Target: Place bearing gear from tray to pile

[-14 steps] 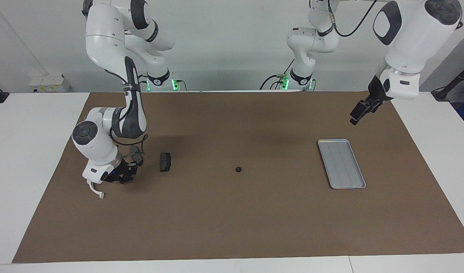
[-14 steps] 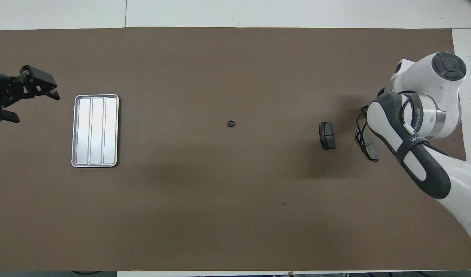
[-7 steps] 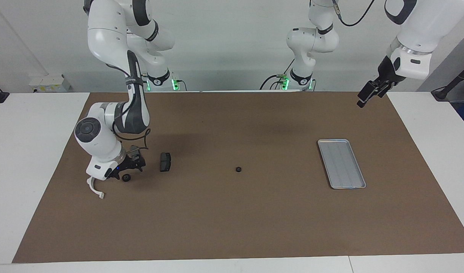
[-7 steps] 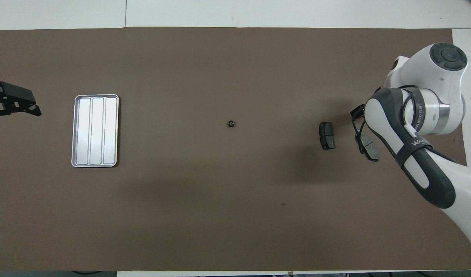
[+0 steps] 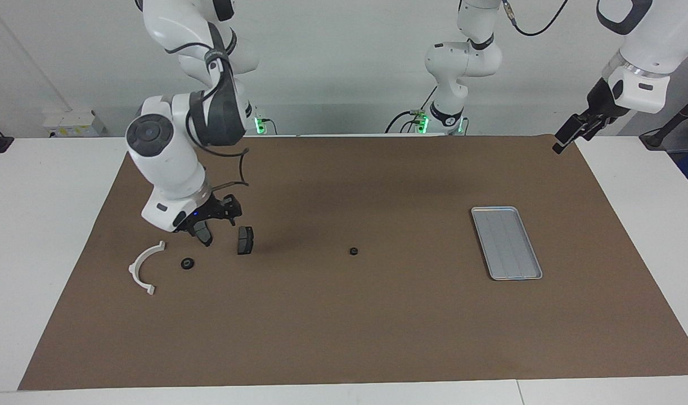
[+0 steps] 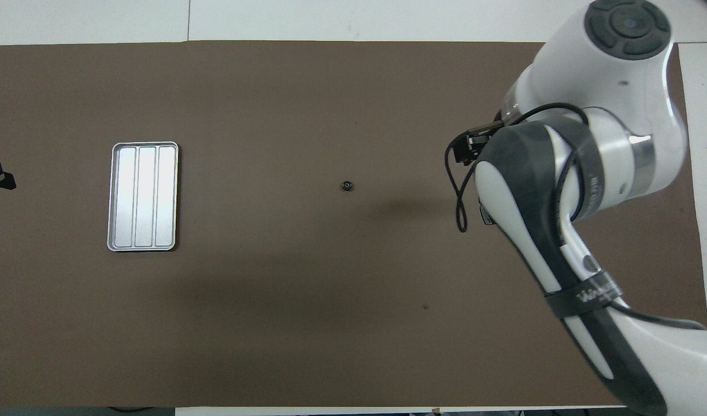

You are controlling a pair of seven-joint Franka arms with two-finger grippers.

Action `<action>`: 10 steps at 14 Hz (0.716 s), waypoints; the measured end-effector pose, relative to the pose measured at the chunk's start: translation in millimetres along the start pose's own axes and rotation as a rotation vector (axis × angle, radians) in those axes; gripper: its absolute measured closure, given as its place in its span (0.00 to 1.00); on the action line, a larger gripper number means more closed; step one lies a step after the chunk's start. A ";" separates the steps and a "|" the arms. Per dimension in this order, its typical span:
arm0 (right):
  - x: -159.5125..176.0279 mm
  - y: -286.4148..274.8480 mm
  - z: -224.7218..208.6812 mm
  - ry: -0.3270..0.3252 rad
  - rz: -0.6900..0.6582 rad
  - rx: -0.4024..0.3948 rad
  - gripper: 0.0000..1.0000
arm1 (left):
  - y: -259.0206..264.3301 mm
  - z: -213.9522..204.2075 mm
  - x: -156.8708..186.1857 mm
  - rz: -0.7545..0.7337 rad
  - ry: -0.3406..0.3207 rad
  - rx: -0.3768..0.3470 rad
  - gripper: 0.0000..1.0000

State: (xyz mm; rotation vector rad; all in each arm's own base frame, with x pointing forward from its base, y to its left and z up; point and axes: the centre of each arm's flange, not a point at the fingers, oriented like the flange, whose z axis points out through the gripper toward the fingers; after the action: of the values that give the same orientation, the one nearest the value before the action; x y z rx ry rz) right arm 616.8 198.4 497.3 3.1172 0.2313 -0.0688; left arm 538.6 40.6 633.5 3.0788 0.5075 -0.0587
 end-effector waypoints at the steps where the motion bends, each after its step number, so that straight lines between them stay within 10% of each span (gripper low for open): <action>1: -4.4 -33.3 0.2 0.012 0.018 0.001 0.00 | 5.9 -0.1 -1.8 0.011 0.000 0.001 0.00; 10: -5.0 -202.1 106.6 0.091 0.156 0.030 0.00 | 2.7 8.6 -7.9 0.044 -0.019 0.004 0.00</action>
State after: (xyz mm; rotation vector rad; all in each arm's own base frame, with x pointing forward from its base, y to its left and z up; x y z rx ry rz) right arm 577.5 395.5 388.6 3.1590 -0.0133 0.0729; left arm 531.7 35.3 625.3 3.0890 0.4387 -0.0883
